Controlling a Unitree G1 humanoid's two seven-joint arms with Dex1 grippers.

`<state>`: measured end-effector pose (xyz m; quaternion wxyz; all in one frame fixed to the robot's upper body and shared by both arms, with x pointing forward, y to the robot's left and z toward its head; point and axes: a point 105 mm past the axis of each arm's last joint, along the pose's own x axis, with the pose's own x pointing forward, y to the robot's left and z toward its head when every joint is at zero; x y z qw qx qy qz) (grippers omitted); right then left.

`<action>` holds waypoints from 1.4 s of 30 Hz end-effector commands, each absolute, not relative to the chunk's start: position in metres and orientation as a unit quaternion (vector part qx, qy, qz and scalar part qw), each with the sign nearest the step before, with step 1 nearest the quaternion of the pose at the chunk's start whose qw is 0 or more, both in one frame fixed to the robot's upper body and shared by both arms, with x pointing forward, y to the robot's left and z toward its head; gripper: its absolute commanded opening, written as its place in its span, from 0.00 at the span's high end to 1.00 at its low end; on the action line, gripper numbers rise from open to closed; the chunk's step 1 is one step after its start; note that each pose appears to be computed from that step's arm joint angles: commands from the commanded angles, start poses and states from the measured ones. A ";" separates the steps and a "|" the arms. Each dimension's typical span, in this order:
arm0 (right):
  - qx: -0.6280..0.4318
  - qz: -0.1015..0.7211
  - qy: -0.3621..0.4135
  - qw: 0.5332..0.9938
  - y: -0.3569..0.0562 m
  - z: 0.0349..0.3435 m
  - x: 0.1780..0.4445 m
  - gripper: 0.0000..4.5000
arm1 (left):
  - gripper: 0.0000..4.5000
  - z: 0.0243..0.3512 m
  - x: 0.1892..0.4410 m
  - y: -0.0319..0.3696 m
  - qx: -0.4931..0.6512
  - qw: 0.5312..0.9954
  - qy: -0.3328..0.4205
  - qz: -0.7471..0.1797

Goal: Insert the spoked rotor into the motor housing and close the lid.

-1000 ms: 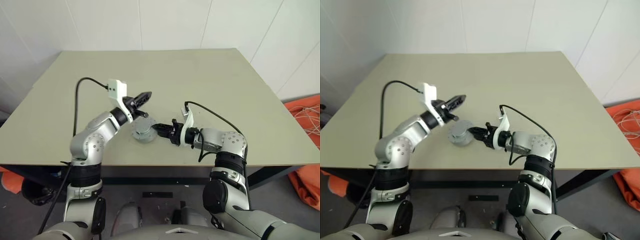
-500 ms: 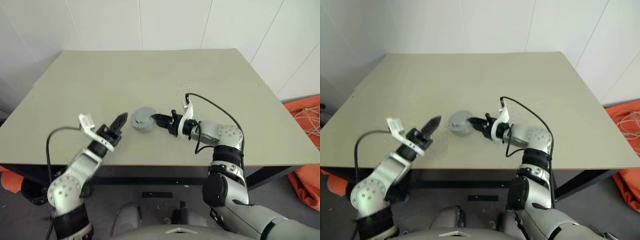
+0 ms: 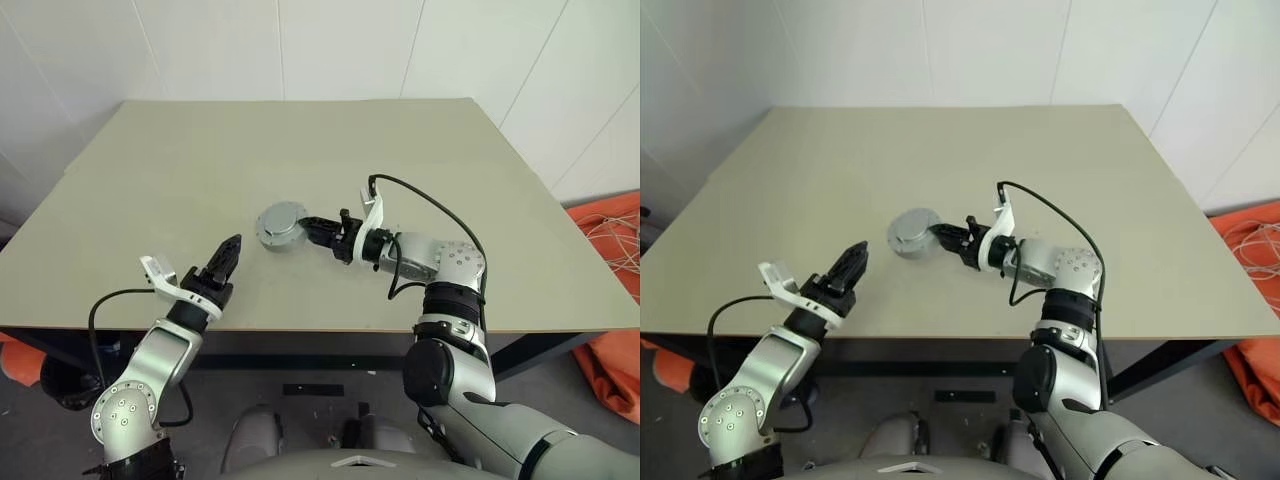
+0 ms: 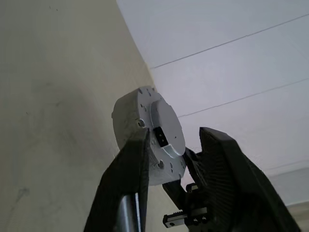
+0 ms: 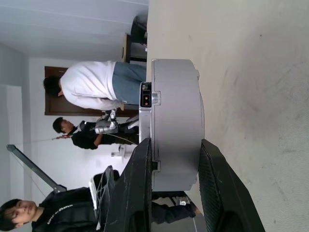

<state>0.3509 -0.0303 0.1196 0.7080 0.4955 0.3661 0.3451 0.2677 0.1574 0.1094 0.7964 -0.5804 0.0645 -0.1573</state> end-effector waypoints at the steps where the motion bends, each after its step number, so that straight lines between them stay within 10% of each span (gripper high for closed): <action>1: 0.504 0.404 0.311 0.698 -0.019 0.162 0.352 0.76 | 0.31 0.110 0.266 0.155 -0.592 0.786 0.066 -0.166; 6: 0.505 0.411 0.306 0.695 -0.017 0.168 0.351 0.76 | 0.01 0.103 0.266 0.152 -0.608 0.772 0.084 -0.166; 38: 0.502 0.427 0.325 0.678 -0.008 0.173 0.331 0.76 | 0.01 0.142 0.307 0.114 -0.684 0.685 0.055 -0.246; 42: 0.504 0.420 0.327 0.680 -0.010 0.170 0.331 0.76 | 0.20 0.144 0.304 0.117 -0.688 0.683 0.048 -0.239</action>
